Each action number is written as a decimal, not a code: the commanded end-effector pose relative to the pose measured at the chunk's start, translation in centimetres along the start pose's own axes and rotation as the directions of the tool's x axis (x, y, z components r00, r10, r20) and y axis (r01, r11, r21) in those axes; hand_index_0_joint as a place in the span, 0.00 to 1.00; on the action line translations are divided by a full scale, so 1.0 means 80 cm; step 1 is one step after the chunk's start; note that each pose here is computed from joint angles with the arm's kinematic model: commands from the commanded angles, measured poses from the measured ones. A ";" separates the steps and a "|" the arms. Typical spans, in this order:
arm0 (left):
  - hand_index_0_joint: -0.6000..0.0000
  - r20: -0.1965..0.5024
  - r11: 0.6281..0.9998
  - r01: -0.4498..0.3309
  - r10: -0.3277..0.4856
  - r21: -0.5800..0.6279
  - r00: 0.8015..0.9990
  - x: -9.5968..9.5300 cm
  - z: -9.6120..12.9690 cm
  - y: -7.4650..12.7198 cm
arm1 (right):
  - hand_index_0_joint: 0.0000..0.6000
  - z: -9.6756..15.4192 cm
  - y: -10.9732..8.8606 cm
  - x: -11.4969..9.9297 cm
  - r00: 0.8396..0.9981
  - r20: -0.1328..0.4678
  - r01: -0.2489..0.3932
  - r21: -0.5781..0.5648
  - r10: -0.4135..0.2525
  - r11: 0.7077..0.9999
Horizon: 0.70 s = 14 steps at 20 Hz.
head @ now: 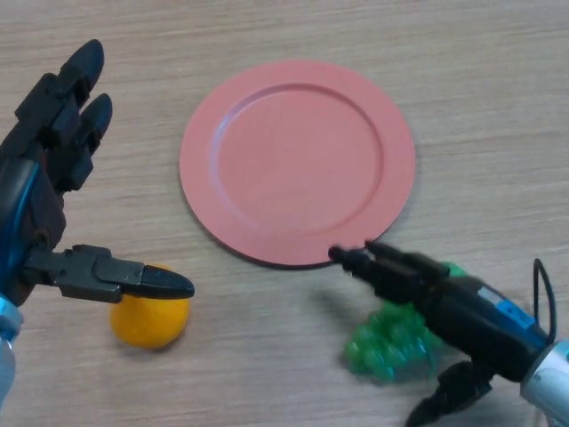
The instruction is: Pick up the green grapes and place it on the plate
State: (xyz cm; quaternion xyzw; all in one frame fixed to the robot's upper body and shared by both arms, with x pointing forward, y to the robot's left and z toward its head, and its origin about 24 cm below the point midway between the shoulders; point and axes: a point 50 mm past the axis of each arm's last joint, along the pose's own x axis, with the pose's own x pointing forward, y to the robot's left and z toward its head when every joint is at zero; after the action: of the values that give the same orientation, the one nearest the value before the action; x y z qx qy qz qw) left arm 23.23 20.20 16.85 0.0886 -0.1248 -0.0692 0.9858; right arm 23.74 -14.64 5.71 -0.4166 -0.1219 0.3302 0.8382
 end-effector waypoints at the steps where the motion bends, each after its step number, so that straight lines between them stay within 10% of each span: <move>1: 1.00 0.179 0.997 -0.066 0.056 0.050 0.982 -0.006 0.038 0.017 | 0.33 0.016 -0.026 -0.005 0.987 0.122 0.112 -0.056 -0.104 0.992; 4: 1.00 0.174 0.996 -0.070 0.059 0.054 0.983 -0.008 0.036 0.018 | 0.91 0.003 -0.009 0.008 0.990 0.143 0.043 -0.198 -0.015 0.979; 5: 1.00 0.180 0.996 -0.073 0.061 0.058 0.982 -0.007 0.036 0.019 | 1.00 -0.007 -0.005 0.012 0.984 0.173 0.033 -0.362 0.032 0.932; 14: 1.00 0.183 0.994 -0.084 0.070 0.069 0.981 -0.011 0.033 0.021 | 1.00 0.005 -0.040 0.014 0.968 0.169 0.225 -0.245 -0.187 0.943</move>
State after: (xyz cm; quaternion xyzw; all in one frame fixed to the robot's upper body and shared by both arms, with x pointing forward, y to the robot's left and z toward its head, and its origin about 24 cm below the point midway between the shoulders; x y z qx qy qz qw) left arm 22.90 20.92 16.13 0.0876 -0.1081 -0.0538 0.9888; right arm 25.47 -14.25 5.26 -0.5188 -0.1882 0.3045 0.7764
